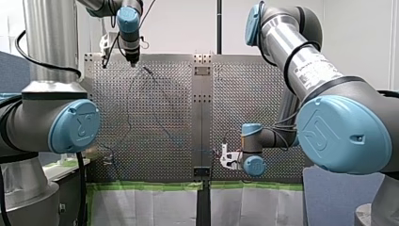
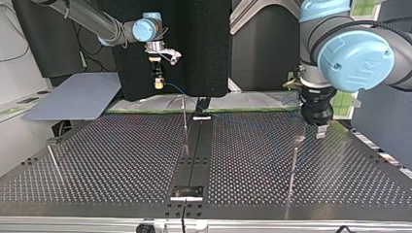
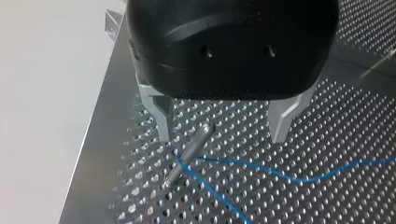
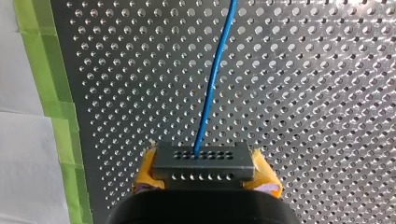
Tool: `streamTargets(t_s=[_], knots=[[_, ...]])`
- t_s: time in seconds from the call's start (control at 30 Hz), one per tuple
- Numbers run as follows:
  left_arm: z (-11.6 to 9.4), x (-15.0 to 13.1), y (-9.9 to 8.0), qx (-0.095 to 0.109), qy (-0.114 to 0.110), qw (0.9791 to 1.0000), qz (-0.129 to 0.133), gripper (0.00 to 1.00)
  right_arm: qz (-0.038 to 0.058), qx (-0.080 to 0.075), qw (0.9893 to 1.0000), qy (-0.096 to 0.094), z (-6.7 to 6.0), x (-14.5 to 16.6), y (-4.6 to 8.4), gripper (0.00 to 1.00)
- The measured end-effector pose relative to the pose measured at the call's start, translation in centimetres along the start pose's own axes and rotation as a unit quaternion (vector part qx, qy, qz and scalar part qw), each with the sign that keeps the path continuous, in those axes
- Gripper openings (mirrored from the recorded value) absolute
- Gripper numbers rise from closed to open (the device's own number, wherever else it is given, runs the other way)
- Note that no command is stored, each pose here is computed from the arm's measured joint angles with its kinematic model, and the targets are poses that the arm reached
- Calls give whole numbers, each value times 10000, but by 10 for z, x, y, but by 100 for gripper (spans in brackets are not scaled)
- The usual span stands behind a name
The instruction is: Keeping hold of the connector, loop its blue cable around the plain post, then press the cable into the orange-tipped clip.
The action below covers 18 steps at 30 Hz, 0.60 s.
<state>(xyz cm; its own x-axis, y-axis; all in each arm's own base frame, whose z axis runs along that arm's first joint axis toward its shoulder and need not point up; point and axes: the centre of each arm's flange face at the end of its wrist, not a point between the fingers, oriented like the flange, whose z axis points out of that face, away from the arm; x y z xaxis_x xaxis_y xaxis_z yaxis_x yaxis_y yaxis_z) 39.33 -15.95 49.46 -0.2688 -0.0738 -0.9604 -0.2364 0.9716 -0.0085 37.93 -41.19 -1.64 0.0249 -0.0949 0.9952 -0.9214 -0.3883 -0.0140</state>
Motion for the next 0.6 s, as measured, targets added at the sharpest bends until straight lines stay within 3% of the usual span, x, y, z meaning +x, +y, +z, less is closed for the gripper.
streamTargets(t_s=[0.6], knots=[[-2,0,0,-75,-27,10000,30,99,0,-2,10000,0,0,0,0,0]])
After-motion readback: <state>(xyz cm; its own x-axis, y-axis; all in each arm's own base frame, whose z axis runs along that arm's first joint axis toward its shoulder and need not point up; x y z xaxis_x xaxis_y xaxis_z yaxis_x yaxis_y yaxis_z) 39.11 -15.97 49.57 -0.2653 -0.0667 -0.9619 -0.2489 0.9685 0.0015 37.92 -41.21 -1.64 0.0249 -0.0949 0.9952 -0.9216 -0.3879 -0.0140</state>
